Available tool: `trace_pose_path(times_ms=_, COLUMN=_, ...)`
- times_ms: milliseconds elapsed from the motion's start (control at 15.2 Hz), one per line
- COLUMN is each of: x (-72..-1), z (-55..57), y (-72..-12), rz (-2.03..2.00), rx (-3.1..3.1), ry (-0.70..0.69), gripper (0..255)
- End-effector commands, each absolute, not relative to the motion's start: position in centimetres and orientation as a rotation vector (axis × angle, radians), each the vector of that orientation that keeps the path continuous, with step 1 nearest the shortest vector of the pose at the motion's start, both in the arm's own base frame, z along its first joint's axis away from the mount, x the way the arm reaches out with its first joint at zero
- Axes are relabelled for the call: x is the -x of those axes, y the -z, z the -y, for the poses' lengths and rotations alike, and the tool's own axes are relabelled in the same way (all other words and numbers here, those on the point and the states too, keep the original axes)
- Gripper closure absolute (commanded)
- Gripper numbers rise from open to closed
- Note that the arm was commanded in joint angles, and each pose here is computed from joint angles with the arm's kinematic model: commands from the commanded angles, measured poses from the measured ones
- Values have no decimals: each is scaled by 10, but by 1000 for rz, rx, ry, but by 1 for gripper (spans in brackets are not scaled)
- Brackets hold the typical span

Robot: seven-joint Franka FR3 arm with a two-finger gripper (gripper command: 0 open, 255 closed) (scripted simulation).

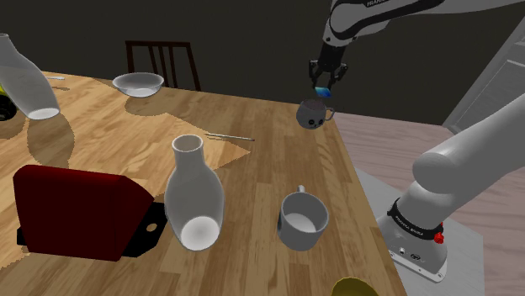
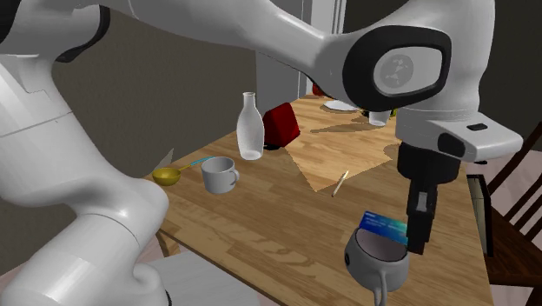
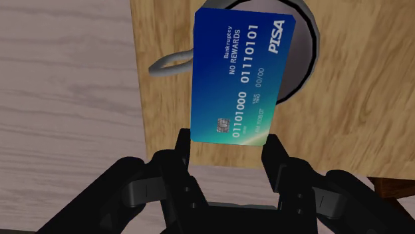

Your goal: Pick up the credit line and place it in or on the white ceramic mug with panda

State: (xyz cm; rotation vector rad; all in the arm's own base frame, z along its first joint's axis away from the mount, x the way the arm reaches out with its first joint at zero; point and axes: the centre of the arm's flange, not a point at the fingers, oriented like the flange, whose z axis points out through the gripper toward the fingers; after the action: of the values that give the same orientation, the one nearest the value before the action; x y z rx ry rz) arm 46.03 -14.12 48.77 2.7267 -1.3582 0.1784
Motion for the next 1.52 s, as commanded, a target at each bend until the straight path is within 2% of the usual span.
trace_pose_path(times_ms=0, x=-460, z=142, y=-477, rz=1358, rx=-2727, ry=-179, gripper=255)
trace_pose_path(times_ms=462, x=-460, z=142, y=-437, rz=1358, rx=-2727, ry=-179, gripper=255)
trace_pose_path(times_ms=990, x=-460, z=142, y=-437, rz=1358, rx=-2727, ry=-179, gripper=255)
trace_pose_path(times_ms=1056, x=-459, z=143, y=-436, rz=1358, rx=-2727, ry=-179, gripper=0)
trace_pose_path(times_ms=1452, x=-459, z=141, y=-450, rz=1358, rx=-2727, ry=-179, gripper=0)
